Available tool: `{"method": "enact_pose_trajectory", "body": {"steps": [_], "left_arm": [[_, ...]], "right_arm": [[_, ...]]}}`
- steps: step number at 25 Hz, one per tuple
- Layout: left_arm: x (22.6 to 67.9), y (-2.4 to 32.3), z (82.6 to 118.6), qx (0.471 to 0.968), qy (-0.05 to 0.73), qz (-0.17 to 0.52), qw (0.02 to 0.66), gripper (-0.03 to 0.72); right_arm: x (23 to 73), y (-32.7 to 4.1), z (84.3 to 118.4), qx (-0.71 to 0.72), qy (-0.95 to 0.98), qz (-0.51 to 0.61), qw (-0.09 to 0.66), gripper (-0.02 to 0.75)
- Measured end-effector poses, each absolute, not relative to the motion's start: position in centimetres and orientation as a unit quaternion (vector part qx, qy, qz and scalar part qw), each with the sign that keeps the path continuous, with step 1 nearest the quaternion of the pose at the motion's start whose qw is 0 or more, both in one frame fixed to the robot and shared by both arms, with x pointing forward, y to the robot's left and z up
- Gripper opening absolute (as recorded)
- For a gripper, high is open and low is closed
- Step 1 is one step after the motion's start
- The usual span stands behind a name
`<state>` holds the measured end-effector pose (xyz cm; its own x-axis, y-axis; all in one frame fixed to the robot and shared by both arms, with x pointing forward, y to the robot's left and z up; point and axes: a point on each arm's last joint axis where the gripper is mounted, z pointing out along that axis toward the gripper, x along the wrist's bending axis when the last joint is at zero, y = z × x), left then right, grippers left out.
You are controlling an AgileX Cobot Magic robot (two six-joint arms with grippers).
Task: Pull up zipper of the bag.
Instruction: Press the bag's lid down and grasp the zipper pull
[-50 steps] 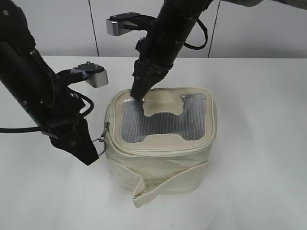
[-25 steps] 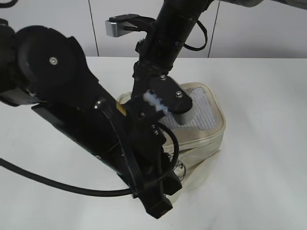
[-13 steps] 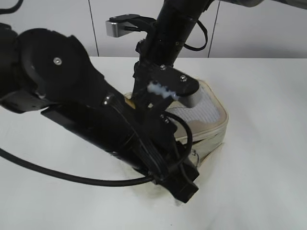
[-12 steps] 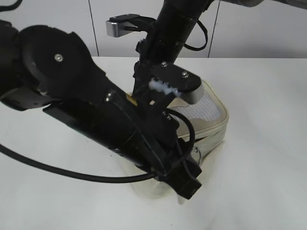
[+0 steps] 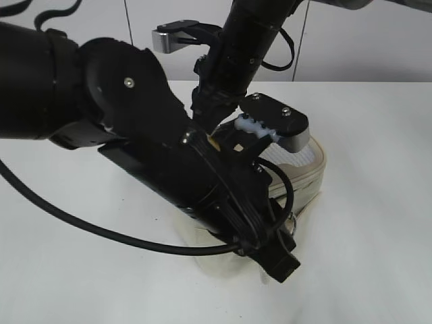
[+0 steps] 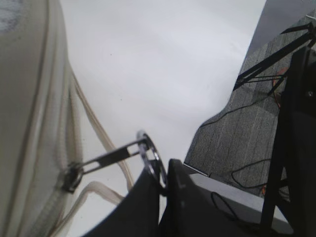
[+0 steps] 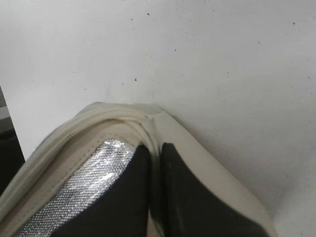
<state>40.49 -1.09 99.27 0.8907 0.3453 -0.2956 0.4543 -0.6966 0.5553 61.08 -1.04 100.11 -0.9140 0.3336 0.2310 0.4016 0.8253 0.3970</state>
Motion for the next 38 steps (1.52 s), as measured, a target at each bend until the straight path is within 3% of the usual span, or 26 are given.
{"method": "enact_pose_trajectory", "body": {"steps": [6,18,30,38], "left_arm": [[40.2,0.6,100.5,0.936,0.221,-0.070,0.265,0.001],[43.2,6.3,103.4,0.919,0.341,-0.011,0.198,0.000],[42.3,3.5,102.7,0.898,0.356,-0.050,0.255,0.000],[41.7,0.4,101.8,0.887,0.337,-0.028,0.315,0.000]], "right_arm": [[61.1,-0.9,100.3,-0.199,-0.949,-0.232,0.081,0.042],[61.6,-0.2,102.2,-0.223,-0.934,-0.267,0.078,0.038],[61.7,-0.3,102.2,-0.233,-0.934,-0.262,0.075,0.038],[61.7,-0.3,102.2,-0.232,-0.934,-0.261,0.074,0.038]]}}
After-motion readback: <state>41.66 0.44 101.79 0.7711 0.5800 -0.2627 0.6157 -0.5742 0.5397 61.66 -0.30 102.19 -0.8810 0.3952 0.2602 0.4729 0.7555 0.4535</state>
